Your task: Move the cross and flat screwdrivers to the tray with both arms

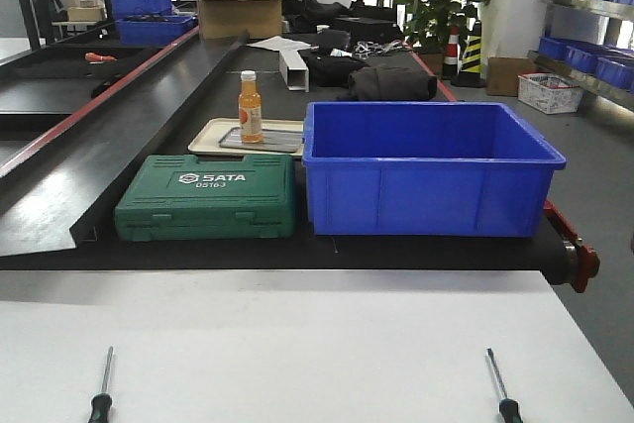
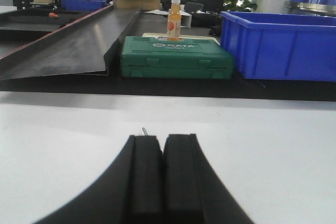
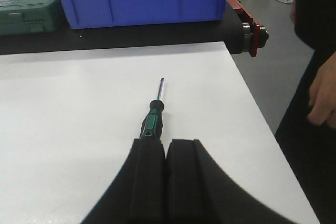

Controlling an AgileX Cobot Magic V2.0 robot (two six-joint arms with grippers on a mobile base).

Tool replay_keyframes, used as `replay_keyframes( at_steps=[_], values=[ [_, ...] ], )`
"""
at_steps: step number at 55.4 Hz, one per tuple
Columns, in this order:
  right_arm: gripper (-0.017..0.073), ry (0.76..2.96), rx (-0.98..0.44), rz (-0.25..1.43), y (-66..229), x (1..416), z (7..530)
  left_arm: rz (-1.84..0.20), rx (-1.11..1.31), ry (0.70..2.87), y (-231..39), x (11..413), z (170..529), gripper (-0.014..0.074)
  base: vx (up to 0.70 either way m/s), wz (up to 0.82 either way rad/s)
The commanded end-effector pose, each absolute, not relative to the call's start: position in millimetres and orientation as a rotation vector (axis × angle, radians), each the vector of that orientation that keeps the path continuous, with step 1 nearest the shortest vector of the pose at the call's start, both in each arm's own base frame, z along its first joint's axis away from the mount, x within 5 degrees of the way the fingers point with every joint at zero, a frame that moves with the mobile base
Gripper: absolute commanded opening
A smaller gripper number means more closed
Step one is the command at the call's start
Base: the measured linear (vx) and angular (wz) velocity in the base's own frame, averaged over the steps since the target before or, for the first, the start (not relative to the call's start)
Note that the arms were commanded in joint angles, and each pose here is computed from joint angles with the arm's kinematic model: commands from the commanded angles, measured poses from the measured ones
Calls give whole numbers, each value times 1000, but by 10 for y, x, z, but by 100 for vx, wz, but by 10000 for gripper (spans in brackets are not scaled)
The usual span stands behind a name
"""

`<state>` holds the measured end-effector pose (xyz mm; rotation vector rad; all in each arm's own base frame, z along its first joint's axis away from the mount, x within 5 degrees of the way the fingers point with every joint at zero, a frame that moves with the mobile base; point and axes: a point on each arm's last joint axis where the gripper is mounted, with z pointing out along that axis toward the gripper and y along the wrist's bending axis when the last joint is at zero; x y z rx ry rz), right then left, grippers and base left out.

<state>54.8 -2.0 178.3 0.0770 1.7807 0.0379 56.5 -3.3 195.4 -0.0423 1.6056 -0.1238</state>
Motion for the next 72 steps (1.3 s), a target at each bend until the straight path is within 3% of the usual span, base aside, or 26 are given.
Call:
replay_keyframes(
  at_steps=[1, 50, 58, 72],
  values=[
    [-8, 1703, 56, 26, -17, 559, 1832, -136, -49, 1491, -29, 552, 2118, -6, 0, 0],
    [-8, 1681, 40, 17, -14, 562, 1853, -136, -49, 1482, -28, 551, 2130, -6, 0, 0],
    [-8, 1604, 31, 25, -6, 567, 1923, -135, -50, 1420, -24, 544, 2185, -6, 0, 0],
    [-8, 1271, -1, 53, 24, 507, 2370, -159, -65, 1273, -16, 475, 2535, -2, 0, 0]
  ],
)
